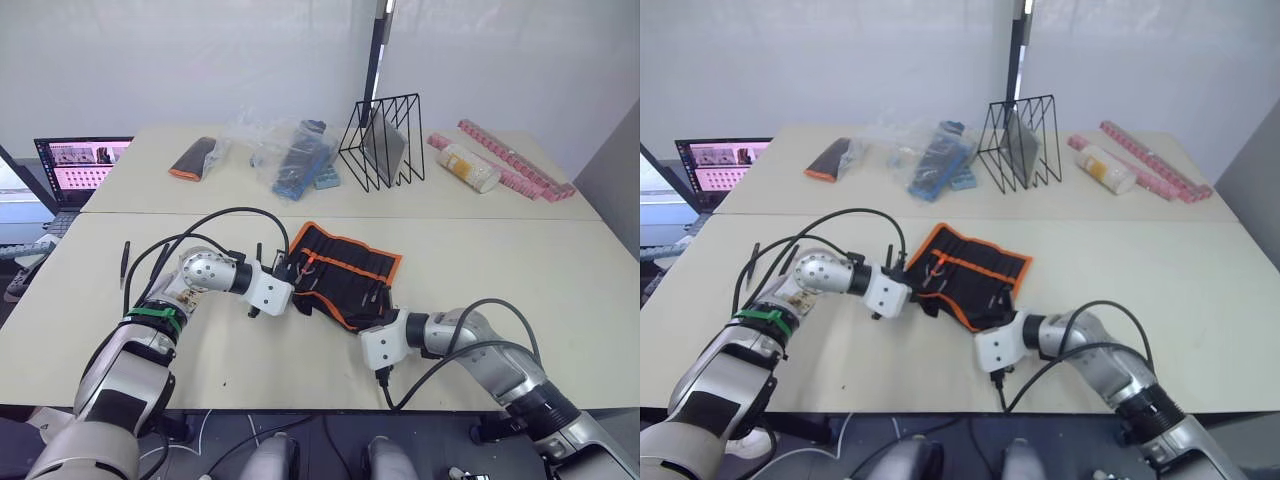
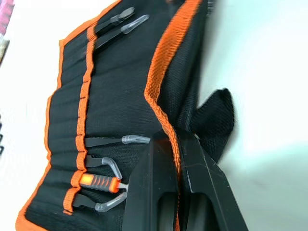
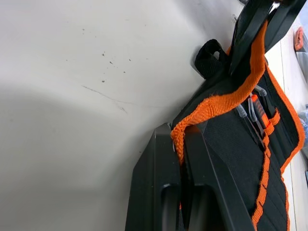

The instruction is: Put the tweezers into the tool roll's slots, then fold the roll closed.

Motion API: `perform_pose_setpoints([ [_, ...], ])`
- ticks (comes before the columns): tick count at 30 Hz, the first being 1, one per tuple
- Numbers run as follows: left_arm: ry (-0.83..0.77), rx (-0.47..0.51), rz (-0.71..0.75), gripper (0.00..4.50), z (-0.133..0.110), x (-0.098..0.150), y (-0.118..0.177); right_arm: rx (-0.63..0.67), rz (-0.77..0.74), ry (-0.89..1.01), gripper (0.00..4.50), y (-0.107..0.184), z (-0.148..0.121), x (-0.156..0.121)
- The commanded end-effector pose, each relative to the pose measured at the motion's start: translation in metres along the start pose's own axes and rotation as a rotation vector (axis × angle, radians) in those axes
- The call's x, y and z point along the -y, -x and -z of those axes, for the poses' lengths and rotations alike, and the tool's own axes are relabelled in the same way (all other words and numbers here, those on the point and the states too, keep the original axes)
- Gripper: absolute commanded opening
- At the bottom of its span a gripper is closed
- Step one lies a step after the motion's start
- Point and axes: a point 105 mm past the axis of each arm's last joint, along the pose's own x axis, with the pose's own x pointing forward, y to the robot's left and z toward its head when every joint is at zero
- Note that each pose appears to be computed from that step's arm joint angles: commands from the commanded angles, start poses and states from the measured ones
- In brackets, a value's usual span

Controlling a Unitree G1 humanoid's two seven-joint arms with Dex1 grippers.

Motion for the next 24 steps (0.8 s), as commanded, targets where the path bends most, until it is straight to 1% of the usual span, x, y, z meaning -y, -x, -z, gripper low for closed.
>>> perform_pose_setpoints([
  [1,-0.044,-0.022,0.004,0.02,0.001,-0.006,0.017,-0.026,-0.097,-0.022,0.00,-0.002,0.007,-0.021],
  [5,-0.062,-0.026,0.061,0.02,0.002,0.006,0.015,-0.041,-0.110,-0.099,0.00,-0.003,0.012,-0.019],
  [9,-0.087,-0.050,0.089,0.02,0.007,0.011,0.014,0.032,-0.136,-0.234,0.00,0.003,-0.002,-0.010],
  [13,-0.123,-0.063,0.101,0.00,0.009,0.013,0.011,0.142,-0.157,-0.311,1.19,0.020,-0.027,0.005],
  [14,-0.129,-0.064,0.102,0.00,0.009,0.013,0.010,0.160,-0.159,-0.347,1.54,0.023,-0.031,0.007],
  [15,-0.138,-0.066,0.103,0.00,0.009,0.013,0.010,0.200,-0.134,-0.441,1.88,0.029,-0.036,0.017],
  [16,-0.149,-0.067,0.104,0.00,0.010,0.013,0.009,0.233,-0.106,-0.518,2.28,0.034,-0.038,0.027],
  [18,-0.166,-0.071,0.106,0.00,0.010,0.013,0.008,0.274,-0.060,-0.634,2.92,0.042,-0.038,0.043],
  [21,-0.190,-0.076,0.099,0.00,0.011,0.012,0.007,0.302,0.022,-0.805,3.93,0.041,-0.030,0.062],
  [23,-0.203,-0.080,0.096,0.00,0.011,0.012,0.007,0.315,0.046,-0.903,3.93,0.036,-0.027,0.067],
  [24,-0.210,-0.080,0.094,0.00,0.011,0.011,0.007,0.308,0.058,-0.932,3.76,0.033,-0.024,0.068],
])
